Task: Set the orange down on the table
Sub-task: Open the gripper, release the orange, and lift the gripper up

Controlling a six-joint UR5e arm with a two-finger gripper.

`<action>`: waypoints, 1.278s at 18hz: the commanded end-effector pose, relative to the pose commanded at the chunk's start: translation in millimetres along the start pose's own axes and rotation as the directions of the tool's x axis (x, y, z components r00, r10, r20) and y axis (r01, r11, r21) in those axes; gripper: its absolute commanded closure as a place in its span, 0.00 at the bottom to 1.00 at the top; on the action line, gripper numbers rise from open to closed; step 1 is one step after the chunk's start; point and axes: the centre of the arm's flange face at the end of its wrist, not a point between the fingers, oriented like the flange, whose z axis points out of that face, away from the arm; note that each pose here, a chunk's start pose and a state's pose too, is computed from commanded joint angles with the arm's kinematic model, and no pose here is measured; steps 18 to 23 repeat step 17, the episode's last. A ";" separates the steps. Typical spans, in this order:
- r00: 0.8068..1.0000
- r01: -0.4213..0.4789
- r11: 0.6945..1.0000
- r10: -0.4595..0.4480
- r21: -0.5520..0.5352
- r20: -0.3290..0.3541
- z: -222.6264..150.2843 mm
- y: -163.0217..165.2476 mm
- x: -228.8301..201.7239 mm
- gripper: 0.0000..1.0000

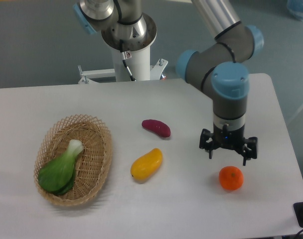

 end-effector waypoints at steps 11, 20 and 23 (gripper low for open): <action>0.980 -0.190 0.981 0.187 -0.028 -0.072 -9.3 22.5 -13.7 0.00; 0.979 -0.191 0.981 0.188 -0.038 -0.076 -5.5 23.0 -10.8 0.00; 0.979 -0.191 0.981 0.188 -0.038 -0.076 -5.5 23.0 -10.8 0.00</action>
